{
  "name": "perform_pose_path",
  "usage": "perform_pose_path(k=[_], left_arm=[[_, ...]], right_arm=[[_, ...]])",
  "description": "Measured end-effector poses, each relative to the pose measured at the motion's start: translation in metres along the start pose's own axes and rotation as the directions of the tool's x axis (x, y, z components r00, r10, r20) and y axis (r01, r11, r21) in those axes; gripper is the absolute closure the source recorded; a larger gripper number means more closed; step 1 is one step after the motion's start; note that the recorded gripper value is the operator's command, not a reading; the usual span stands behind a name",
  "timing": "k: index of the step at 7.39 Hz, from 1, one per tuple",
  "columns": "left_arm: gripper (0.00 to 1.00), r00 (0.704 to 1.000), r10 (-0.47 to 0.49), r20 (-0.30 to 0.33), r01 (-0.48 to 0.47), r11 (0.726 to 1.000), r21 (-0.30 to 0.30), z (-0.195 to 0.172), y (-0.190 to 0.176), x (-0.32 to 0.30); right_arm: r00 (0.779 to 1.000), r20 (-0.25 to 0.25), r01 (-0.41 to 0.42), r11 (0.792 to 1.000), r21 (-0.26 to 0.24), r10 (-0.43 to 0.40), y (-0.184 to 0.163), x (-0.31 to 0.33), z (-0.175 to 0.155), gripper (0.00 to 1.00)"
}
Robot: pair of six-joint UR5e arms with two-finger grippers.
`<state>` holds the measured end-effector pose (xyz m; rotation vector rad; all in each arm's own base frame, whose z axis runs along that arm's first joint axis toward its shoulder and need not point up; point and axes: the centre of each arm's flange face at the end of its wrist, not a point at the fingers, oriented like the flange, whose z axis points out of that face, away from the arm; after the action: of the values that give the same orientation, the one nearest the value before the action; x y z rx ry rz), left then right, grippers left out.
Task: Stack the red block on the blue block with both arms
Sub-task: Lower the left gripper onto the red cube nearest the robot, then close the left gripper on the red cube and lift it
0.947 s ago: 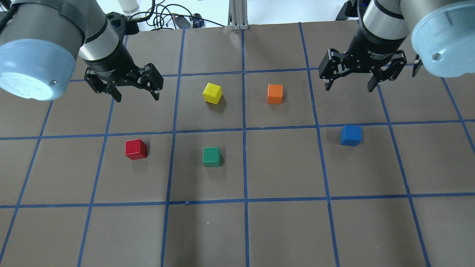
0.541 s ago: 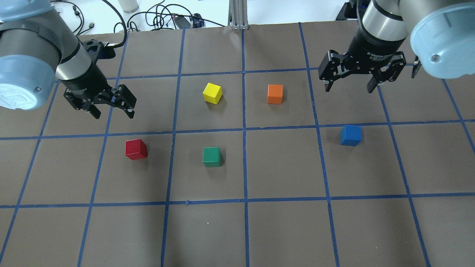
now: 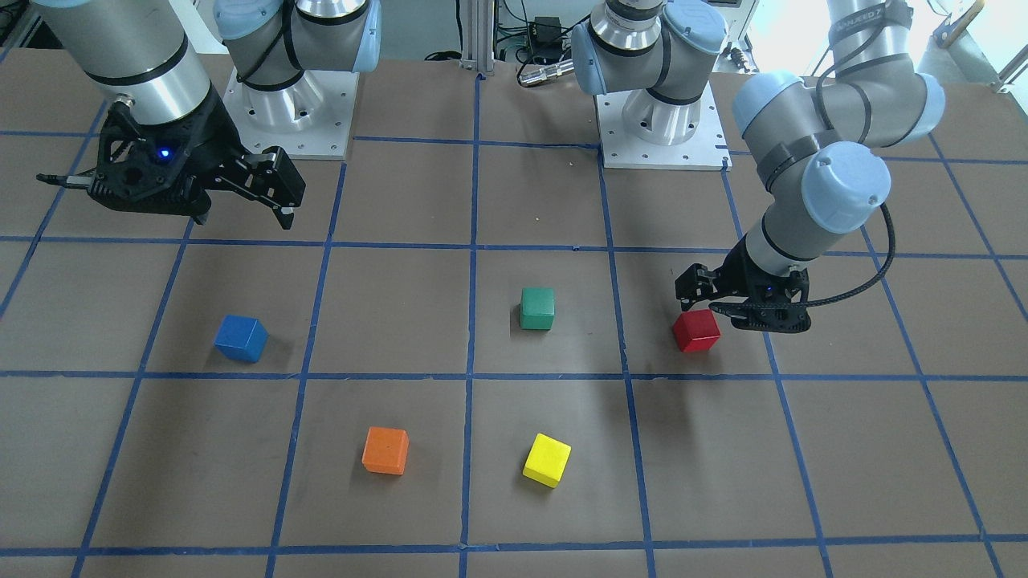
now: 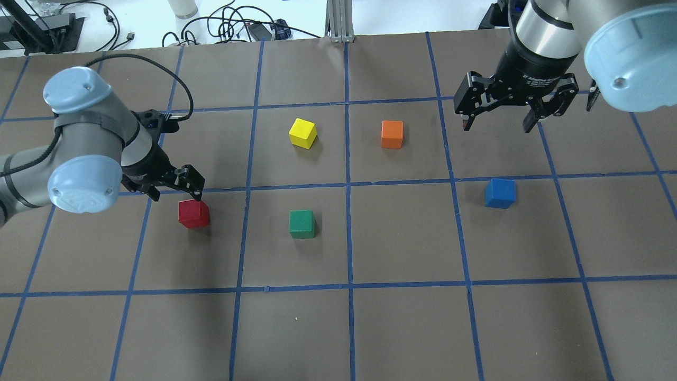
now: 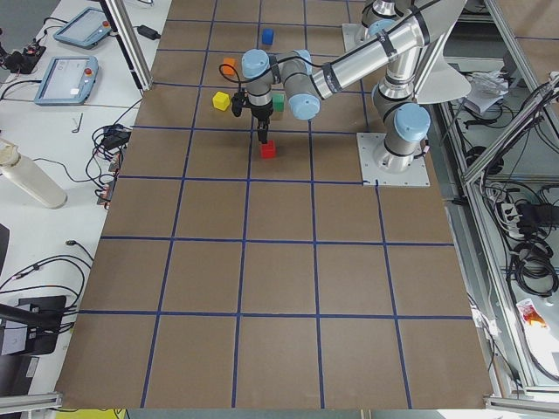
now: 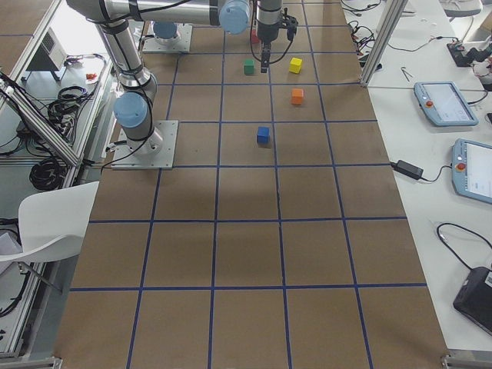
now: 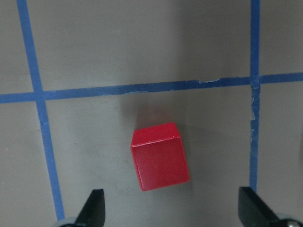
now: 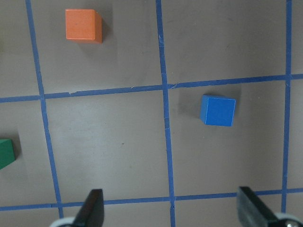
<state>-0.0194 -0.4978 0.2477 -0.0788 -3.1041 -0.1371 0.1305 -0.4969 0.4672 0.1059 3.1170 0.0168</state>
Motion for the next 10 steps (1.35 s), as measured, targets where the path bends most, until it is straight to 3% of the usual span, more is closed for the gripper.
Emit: perform_pose_path(k=[3,6,10], left_arm=[[0.00,1.000,-0.006,-0.009,0.005,0.999,-0.033,0.040,0.004,-0.001],[0.02,1.000,-0.008,-0.007,0.008,1.000,-0.023,0.050,-0.001,-0.003],[0.53,0.999,-0.052,0.005,0.052,0.998,0.018,0.058,-0.011,-0.004]], right_arm=[[1.000,-0.001,0.000,1.000,0.001,0.000,0.000,0.000,0.000,0.00],[1.000,0.001,-0.005,1.000,0.002,0.005,0.000,0.000,-0.001,0.00],[1.000,0.002,-0.004,1.000,0.002,0.004,0.000,0.000,-0.001,0.00]])
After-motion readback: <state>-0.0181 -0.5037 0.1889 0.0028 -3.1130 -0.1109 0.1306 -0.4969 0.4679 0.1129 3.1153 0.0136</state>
